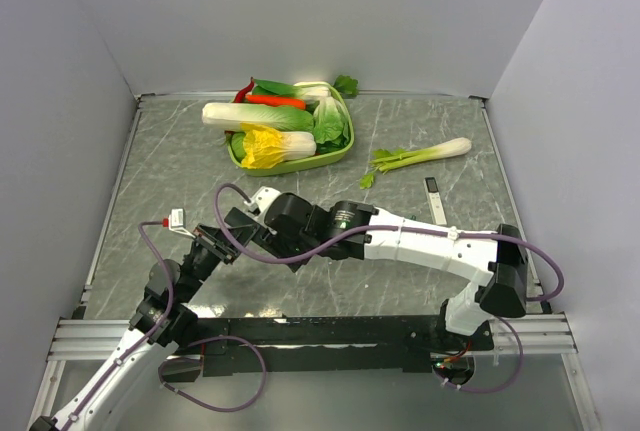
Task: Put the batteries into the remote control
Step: Load the battery cover into the remote control.
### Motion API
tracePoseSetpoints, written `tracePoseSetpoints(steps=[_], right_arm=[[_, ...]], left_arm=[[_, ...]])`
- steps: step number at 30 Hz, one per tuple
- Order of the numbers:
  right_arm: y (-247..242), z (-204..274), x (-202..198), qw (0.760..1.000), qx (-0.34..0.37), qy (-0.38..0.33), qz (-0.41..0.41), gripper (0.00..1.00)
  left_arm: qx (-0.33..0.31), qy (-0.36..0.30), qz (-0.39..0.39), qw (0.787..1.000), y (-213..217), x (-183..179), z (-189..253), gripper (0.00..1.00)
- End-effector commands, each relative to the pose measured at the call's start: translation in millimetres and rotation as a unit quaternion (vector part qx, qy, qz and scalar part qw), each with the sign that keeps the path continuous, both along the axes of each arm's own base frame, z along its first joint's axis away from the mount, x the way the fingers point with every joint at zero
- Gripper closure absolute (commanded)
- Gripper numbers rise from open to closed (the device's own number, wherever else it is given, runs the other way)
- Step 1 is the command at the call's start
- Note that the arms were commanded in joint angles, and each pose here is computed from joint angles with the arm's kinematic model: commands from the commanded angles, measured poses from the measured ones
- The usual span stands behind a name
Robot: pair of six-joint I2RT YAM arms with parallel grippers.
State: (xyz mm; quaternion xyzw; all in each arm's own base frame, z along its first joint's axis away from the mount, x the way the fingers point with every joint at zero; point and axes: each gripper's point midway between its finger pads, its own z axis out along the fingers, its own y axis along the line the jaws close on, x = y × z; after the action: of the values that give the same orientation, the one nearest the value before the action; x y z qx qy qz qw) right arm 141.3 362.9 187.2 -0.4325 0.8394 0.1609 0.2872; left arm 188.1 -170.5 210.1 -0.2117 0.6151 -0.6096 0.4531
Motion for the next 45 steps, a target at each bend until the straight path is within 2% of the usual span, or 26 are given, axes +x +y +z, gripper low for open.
tracePoseSetpoints(steps=[1,11,17,22,27,34,45], right_arm=[[3.0,2.9,1.8,1.0,-0.02,-0.006,-0.005,0.92],[8.3,-3.2,-0.8,0.999,-0.033,-0.002,-0.007,0.91],[9.8,-9.0,-2.2,0.999,-0.034,0.004,-0.006,0.86],[5.8,-12.8,-2.0,0.999,-0.04,0.002,-0.008,0.84],[6.0,-13.1,-2.2,0.999,-0.035,0.001,-0.007,0.78],[5.1,-8.5,-1.5,1.0,-0.025,-0.004,-0.008,0.63],[1.7,6.4,0.2,1.0,-0.006,-0.017,-0.013,0.55]], left_arm=[[0.012,-0.003,-0.009,1.0,-4.5,0.4,-23.9,0.99],[-0.007,0.005,0.0,1.0,-1.4,2.5,-15.4,0.99],[-0.039,0.003,-0.001,0.999,0.3,0.9,-5.7,0.99],[-0.039,0.001,0.004,0.999,2.5,0.7,-0.7,0.99],[-0.04,-0.004,-0.002,0.999,1.2,-1.2,0.7,0.99],[-0.033,-0.012,-0.01,0.999,-1.0,-3.5,3.3,0.99],[-0.024,0.004,-0.013,1.0,-3.0,-2.7,-7.0,0.99]])
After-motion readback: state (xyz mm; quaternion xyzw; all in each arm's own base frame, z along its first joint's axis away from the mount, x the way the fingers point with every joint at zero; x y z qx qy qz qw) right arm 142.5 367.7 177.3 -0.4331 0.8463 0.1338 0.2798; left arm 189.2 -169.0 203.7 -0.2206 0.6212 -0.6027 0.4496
